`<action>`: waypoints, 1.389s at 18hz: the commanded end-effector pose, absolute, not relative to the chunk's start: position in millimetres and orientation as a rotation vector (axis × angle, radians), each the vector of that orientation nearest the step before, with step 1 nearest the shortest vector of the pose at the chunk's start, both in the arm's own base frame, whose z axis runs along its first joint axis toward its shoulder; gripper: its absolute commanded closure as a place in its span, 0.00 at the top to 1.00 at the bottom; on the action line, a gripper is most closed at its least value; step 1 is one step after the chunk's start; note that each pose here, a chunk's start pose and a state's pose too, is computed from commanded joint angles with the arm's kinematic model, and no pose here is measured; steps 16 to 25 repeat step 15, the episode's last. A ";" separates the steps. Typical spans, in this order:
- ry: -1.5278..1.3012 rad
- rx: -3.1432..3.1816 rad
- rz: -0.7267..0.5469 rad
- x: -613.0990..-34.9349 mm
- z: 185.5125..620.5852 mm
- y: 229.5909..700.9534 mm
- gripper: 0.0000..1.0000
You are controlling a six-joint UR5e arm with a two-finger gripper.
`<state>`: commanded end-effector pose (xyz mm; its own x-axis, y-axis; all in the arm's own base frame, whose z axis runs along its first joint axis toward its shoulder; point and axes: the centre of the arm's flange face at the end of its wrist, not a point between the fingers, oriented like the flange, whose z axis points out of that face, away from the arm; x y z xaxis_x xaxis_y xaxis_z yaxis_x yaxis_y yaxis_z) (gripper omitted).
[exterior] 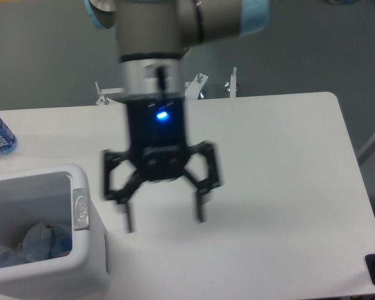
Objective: Place the trash in the trash can
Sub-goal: 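Release the bottle into the bin and raise the gripper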
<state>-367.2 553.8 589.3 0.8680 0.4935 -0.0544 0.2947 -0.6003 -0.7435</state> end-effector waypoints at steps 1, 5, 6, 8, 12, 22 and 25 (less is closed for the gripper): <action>-0.525 -2.299 0.359 -375.9 593.0 538.9 1.00; -0.248 -2.627 0.466 -393.8 583.7 494.1 1.00; -0.171 -2.697 0.514 -395.2 582.2 485.4 1.00; -0.058 -2.783 0.563 -402.5 577.6 469.6 1.00; 0.069 -2.856 0.554 -416.8 580.2 439.1 1.00; 0.104 -2.865 0.553 -418.9 580.3 434.0 1.00; 0.104 -2.865 0.553 -418.9 580.3 434.0 1.00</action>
